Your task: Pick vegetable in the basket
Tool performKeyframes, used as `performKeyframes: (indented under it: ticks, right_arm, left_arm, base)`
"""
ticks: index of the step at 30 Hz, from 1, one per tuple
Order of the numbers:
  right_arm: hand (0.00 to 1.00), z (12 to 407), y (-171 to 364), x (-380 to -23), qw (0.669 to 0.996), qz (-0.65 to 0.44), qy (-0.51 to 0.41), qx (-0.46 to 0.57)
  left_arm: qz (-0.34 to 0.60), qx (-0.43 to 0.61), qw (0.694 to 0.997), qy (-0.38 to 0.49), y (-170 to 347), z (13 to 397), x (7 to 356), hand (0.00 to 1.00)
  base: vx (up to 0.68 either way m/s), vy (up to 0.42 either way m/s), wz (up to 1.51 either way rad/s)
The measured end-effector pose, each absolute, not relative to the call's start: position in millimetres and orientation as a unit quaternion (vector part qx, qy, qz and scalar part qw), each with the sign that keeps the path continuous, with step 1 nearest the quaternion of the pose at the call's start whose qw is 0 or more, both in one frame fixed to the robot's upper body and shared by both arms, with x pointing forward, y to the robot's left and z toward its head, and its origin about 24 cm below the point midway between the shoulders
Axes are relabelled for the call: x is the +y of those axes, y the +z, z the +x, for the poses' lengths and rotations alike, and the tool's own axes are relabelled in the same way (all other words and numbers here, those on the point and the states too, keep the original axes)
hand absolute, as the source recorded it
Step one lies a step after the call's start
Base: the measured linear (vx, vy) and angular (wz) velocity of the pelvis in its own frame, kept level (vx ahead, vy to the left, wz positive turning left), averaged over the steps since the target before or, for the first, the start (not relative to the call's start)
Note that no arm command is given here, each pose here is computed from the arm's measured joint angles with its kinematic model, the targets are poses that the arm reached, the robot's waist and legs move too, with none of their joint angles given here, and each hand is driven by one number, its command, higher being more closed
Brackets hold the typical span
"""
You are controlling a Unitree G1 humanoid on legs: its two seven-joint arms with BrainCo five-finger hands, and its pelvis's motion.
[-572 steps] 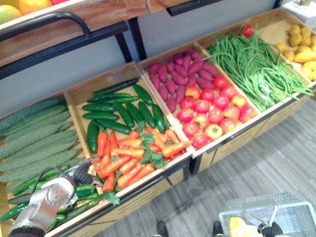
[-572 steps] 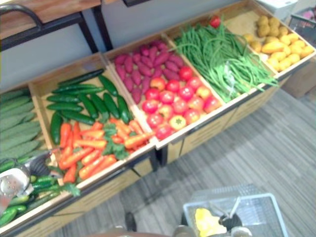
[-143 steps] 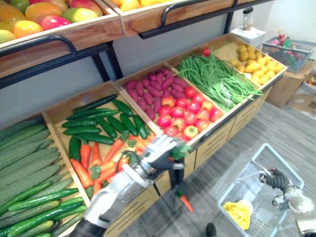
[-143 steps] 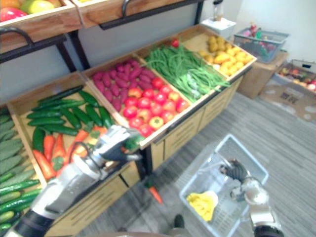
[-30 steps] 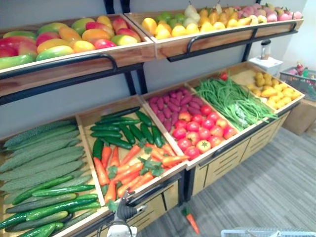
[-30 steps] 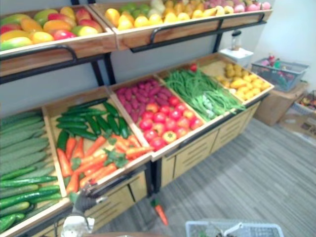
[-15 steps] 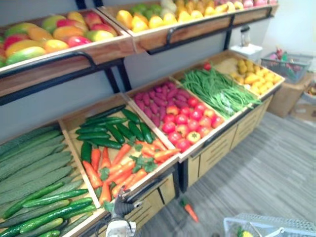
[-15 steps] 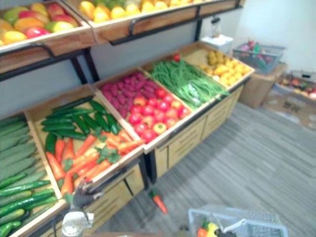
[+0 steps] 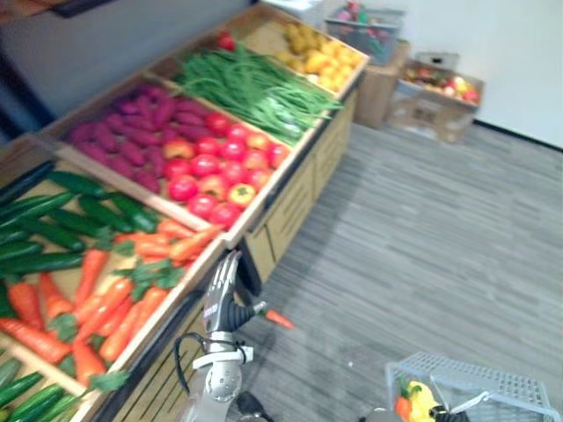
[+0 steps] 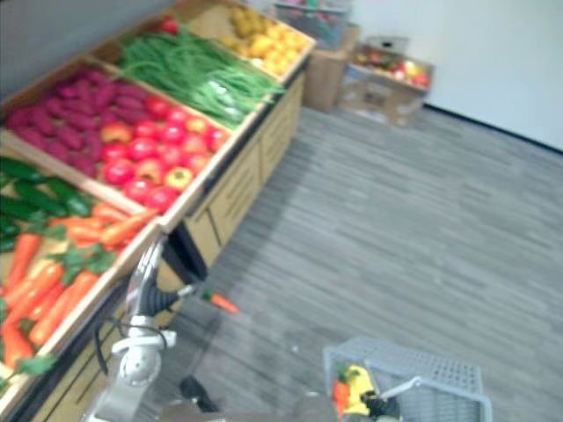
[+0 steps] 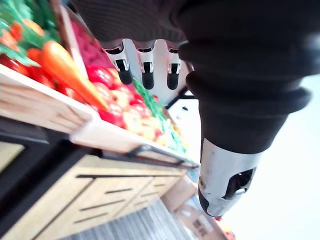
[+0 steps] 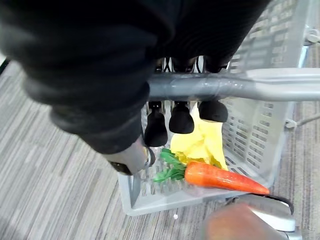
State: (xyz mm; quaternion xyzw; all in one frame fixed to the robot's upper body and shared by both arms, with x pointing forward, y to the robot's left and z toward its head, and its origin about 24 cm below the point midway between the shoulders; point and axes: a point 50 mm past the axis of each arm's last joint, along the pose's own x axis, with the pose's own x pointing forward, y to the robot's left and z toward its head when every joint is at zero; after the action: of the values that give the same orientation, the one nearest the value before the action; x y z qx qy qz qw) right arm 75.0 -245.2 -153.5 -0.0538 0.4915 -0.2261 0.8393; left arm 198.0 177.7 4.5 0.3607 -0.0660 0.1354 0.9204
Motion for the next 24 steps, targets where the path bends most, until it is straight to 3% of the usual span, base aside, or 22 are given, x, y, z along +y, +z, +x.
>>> performKeyframes:
  ticks: [3,7,12,16,24]
  right_arm:
    - [1.0,59,-152,-257,0.828,-0.078,-0.231,0.505]
    - [1.0,44,-152,-263,0.819,-0.1,-0.221,0.52]
    - [1.0,62,-148,-269,0.832,-0.122,-0.205,0.501]
    - [1.0,74,-143,-275,0.842,-0.13,-0.19,0.488]
    - [1.0,102,-138,-270,0.863,-0.118,-0.174,0.459]
  left_arm:
    - [0.34,-0.032,0.929,0.145,-11,192,171,0.0]
    - [0.358,0.106,0.918,0.134,-65,174,185,0.0]
    - [0.355,0.325,0.869,0.115,-128,111,205,0.0]
    - [0.267,0.495,0.822,0.087,-159,52,210,0.0]
    - [0.164,0.569,0.797,0.116,-168,29,210,0.0]
  base:
    - [0.03,-0.248,-0.46]
    - [0.0,-0.172,-0.18]
    - [-0.05,0.033,-0.74]
    - [-0.06,0.188,-0.66]
    - [0.08,0.191,-0.38]
